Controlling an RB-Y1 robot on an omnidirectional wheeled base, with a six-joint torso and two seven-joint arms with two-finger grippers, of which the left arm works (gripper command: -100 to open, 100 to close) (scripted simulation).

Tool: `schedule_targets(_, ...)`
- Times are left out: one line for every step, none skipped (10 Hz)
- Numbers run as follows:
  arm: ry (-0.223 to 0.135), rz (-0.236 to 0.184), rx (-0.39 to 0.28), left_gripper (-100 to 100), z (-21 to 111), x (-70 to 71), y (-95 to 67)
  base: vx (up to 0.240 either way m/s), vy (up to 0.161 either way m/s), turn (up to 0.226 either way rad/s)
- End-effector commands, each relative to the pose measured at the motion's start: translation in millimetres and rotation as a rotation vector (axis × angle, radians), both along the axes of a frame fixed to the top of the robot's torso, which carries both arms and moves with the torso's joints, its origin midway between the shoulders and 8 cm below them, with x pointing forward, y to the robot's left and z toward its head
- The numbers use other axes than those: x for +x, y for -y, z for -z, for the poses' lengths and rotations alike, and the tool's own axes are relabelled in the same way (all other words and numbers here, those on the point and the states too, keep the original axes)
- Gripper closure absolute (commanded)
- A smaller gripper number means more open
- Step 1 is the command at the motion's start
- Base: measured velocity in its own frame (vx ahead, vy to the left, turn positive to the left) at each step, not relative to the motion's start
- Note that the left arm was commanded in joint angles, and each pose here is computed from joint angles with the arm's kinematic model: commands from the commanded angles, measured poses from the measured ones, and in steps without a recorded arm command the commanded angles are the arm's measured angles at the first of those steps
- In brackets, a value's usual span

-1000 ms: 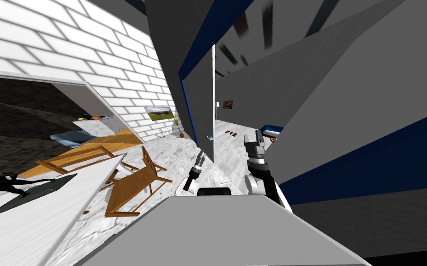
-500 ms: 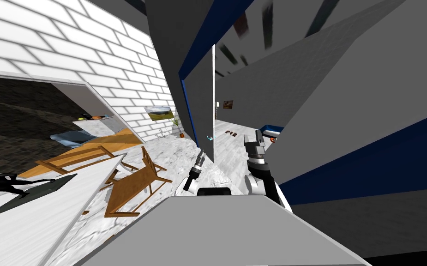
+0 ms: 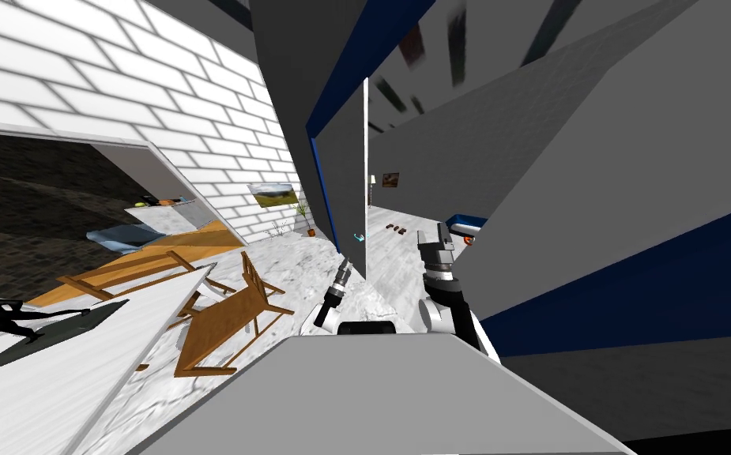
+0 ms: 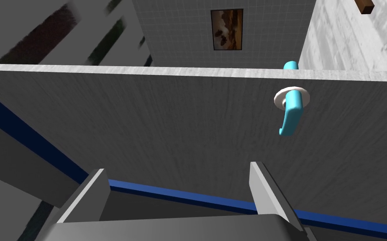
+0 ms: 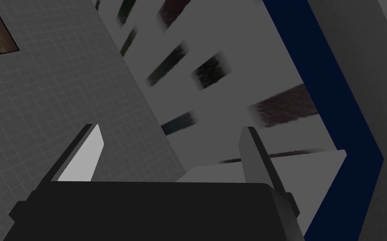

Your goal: Push the door open

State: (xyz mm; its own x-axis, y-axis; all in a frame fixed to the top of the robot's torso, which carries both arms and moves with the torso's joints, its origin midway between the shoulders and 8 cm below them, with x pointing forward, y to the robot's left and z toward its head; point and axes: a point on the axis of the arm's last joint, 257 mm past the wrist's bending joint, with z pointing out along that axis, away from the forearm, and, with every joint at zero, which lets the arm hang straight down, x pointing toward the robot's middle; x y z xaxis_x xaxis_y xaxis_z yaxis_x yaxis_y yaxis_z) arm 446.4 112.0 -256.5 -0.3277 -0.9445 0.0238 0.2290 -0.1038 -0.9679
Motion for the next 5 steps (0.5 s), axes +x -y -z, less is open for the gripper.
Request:
schedule_targets(-0.007,0.005,0.004,-100,4.3,-1.8,3.1,0.078,0.01,0.033)
schedule_targets(-0.007,0.005,0.004,-100,4.3,-1.8,3.1,0.034,0.007,0.019)
schedule_targets(-0.007,0.005,0.004,-100,4.3,-1.8,3.1,0.005,0.005,0.016)
schedule_targets(-0.007,0.005,0.004,-100,4.3,-1.8,3.1,-0.008,-0.009,-0.032)
schedule_targets(-0.007,0.005,0.004,-100,4.3,-1.8,3.1,-0.003,-0.012,-0.04)
